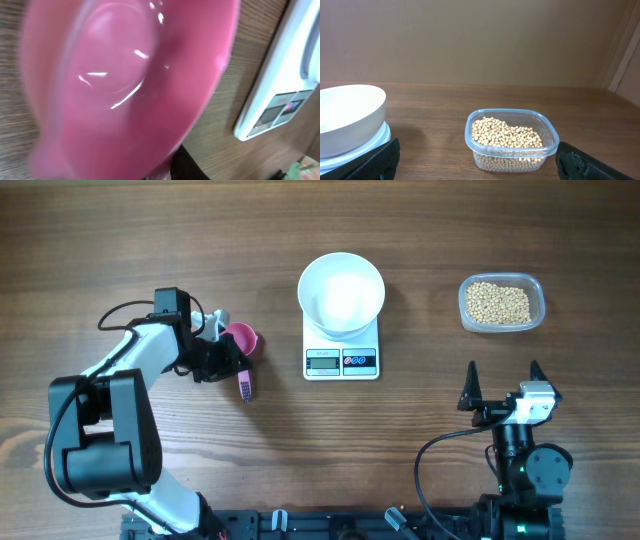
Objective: Scoop item into bowl and weigh 150g on scale
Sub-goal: 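Raise the scoop above the bowl and bring the right gripper toward it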
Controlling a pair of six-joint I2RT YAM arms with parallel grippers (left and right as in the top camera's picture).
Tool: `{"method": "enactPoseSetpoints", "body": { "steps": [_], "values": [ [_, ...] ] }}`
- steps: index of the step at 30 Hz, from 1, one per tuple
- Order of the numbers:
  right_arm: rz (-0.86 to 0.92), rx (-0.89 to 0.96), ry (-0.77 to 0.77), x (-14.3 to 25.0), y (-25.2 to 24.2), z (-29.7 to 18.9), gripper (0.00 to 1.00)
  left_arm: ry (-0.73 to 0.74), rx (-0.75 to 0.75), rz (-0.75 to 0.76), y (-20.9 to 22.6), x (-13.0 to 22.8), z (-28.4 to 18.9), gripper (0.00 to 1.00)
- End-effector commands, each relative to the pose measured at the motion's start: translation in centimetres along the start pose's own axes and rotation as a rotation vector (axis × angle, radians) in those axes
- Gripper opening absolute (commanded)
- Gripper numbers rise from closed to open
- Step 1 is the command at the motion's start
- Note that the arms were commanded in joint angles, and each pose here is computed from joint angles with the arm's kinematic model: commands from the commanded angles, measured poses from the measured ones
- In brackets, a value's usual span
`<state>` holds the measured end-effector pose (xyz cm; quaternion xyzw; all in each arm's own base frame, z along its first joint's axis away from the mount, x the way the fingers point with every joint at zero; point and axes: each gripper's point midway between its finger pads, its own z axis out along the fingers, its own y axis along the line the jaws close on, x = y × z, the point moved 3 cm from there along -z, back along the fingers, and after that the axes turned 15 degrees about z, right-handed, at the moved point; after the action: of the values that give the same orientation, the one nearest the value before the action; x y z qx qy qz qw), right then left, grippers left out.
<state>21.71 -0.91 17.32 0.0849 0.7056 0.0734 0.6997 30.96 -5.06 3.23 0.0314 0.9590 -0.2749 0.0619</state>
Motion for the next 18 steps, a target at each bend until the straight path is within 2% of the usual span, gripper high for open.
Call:
{"method": "enactPoseSetpoints", "body": {
  "steps": [1,5,12,18],
  "values": [
    [0.014,0.012,-0.004,0.0,-0.1,0.0,1.00,0.010,0.070,-0.014,-0.7,0.4,0.3,0.19],
    [0.013,0.011,-0.005,0.0,-0.1,0.0,1.00,0.021,0.099,-0.034,-1.1,0.7,0.2,0.10],
    [0.014,0.012,-0.004,0.0,-0.1,0.0,1.00,0.013,0.179,-0.100,-2.4,0.4,-0.2,0.04],
    [0.013,0.011,-0.005,0.0,-0.1,0.0,1.00,-0.086,0.450,-0.093,-6.4,-2.2,-3.6,0.04]
  ]
}}
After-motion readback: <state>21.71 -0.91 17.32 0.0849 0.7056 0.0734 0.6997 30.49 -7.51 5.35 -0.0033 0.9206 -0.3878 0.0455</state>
